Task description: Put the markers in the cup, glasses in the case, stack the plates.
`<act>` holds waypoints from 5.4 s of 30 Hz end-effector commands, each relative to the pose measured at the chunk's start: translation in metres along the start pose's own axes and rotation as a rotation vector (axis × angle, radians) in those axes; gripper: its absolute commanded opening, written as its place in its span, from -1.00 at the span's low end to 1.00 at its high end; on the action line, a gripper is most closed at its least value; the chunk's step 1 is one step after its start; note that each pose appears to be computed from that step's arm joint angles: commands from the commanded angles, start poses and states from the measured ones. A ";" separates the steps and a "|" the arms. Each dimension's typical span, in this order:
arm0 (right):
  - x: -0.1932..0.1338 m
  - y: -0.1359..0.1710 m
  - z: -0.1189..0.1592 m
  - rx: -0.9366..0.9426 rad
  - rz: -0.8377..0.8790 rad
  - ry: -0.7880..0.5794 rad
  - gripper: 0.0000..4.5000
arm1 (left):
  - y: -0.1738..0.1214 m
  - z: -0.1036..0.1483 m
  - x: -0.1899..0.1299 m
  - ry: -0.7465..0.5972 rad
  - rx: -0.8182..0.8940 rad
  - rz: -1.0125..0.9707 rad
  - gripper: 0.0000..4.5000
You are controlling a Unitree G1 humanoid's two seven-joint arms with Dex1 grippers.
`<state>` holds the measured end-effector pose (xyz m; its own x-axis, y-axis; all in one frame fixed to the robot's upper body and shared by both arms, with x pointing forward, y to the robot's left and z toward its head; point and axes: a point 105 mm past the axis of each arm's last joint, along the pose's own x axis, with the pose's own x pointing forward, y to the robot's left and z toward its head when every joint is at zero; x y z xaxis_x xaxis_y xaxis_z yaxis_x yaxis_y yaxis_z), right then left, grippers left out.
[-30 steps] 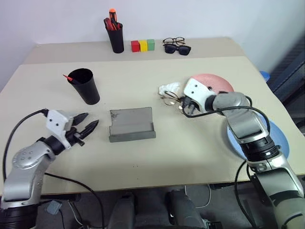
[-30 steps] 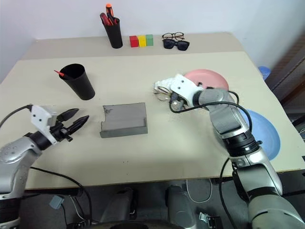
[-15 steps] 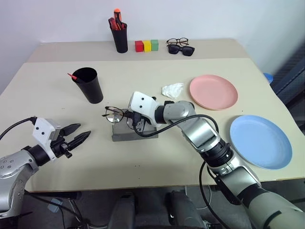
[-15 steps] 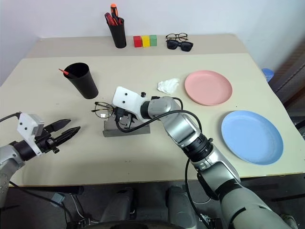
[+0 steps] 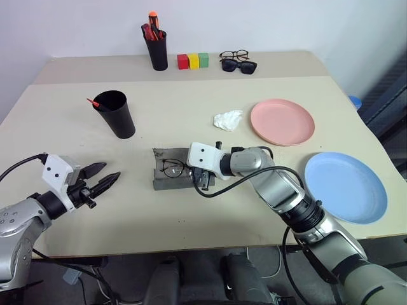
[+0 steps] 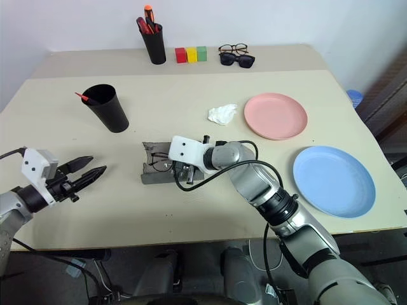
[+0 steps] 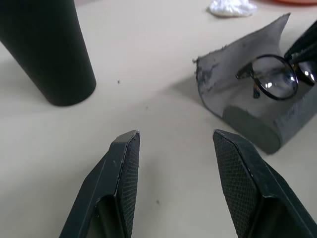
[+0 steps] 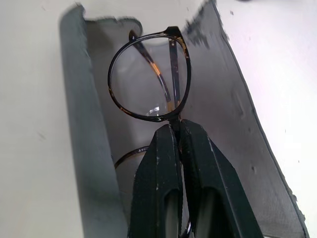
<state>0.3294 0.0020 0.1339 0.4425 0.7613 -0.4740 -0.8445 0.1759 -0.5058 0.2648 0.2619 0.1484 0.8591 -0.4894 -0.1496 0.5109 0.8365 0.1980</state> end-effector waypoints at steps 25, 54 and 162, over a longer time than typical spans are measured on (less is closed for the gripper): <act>-0.107 -0.021 0.015 0.079 -0.139 -0.239 0.33 | -0.021 0.033 0.150 0.301 -0.233 -0.131 -1.00; -0.097 -0.117 -0.089 0.191 -0.668 0.176 0.33 | -0.054 0.033 0.082 -0.028 0.075 -0.299 -1.00; -0.286 0.006 -0.149 0.407 -0.819 0.514 0.04 | -0.068 0.041 0.141 -0.185 -0.047 -0.321 -1.00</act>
<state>0.2418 -0.3115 0.1415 0.8964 -0.0431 -0.4412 -0.2245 0.8140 -0.5357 0.3513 0.1255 0.1436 0.6457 -0.7622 -0.0463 0.7630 0.6416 0.0788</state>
